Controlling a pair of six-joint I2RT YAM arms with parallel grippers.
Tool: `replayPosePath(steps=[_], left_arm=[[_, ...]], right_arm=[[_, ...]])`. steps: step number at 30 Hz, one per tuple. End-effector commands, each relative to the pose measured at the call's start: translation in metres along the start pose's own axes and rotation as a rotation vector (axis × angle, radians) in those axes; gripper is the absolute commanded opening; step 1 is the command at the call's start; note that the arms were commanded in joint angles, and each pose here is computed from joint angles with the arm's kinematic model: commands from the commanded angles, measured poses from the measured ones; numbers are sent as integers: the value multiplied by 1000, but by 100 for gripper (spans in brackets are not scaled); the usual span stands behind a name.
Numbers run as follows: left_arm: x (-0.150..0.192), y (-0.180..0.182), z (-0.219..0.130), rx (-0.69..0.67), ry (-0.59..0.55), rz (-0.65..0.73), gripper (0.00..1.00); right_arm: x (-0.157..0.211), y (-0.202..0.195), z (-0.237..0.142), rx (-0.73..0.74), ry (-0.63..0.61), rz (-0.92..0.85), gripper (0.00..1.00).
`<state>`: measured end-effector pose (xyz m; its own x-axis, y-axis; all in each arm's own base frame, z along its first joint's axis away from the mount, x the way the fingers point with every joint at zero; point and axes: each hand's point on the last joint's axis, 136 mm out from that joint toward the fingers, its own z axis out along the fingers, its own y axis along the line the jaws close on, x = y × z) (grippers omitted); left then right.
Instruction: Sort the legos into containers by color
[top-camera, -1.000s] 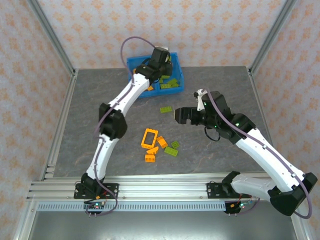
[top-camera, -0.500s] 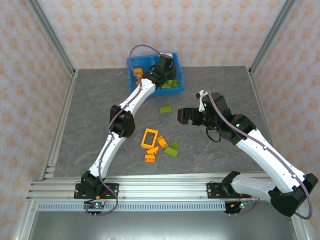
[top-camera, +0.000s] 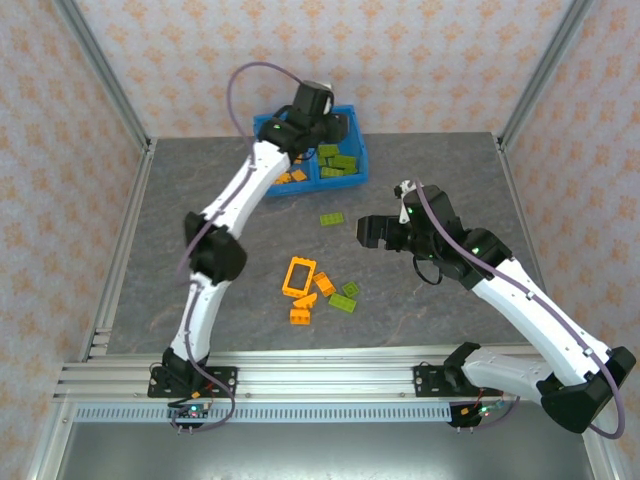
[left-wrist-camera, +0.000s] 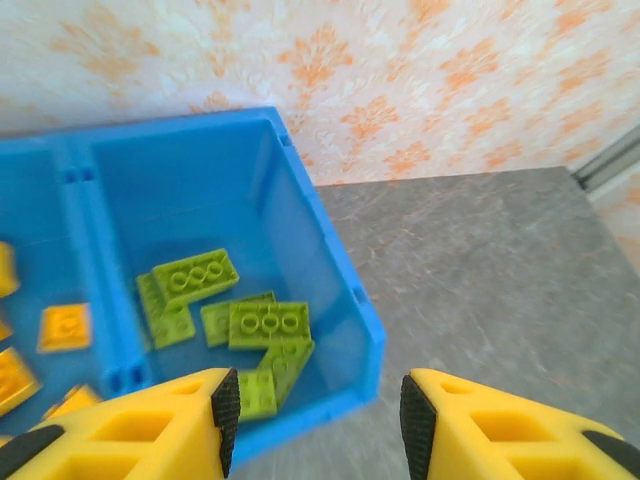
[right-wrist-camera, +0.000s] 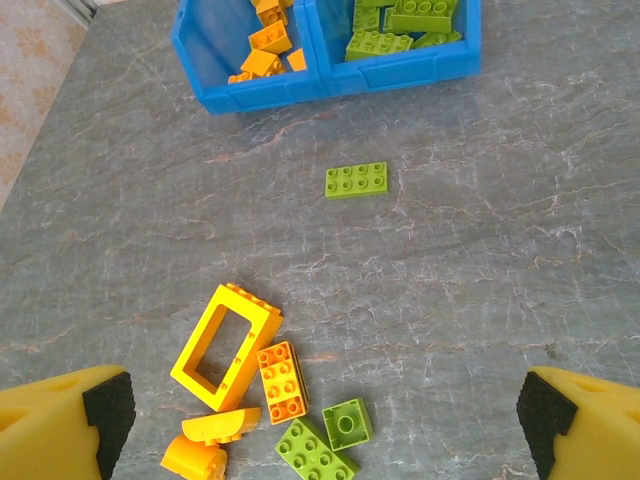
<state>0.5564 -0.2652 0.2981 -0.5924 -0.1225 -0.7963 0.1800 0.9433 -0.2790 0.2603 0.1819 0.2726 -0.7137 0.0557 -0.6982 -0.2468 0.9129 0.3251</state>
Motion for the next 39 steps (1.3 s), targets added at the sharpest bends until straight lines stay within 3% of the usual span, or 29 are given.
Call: replayPosePath(steps=[1,3,10,17,25,35,39], left_arm=[[24,0,-71,-8,89,10,49],[47,11,-101,-24,117,7,49],[173,69,-159,-113,319,-27,50],[281,85,-146,-76,557,-88,47],[318,88,-107,-71,643,-77,44],[346,92,-80,-98,718,-67,30],[352,98,-78,-126,737,-57,22]], right_arm=[[-3,-7,1,24,-31,25,99],[-4,-6,4,19,-40,27,99],[-1,-4,19,20,-21,36,99],[8,10,34,-53,33,20,99],[15,9,41,-53,62,17,99],[38,10,50,-79,149,-18,99],[52,21,56,-142,238,-40,100]])
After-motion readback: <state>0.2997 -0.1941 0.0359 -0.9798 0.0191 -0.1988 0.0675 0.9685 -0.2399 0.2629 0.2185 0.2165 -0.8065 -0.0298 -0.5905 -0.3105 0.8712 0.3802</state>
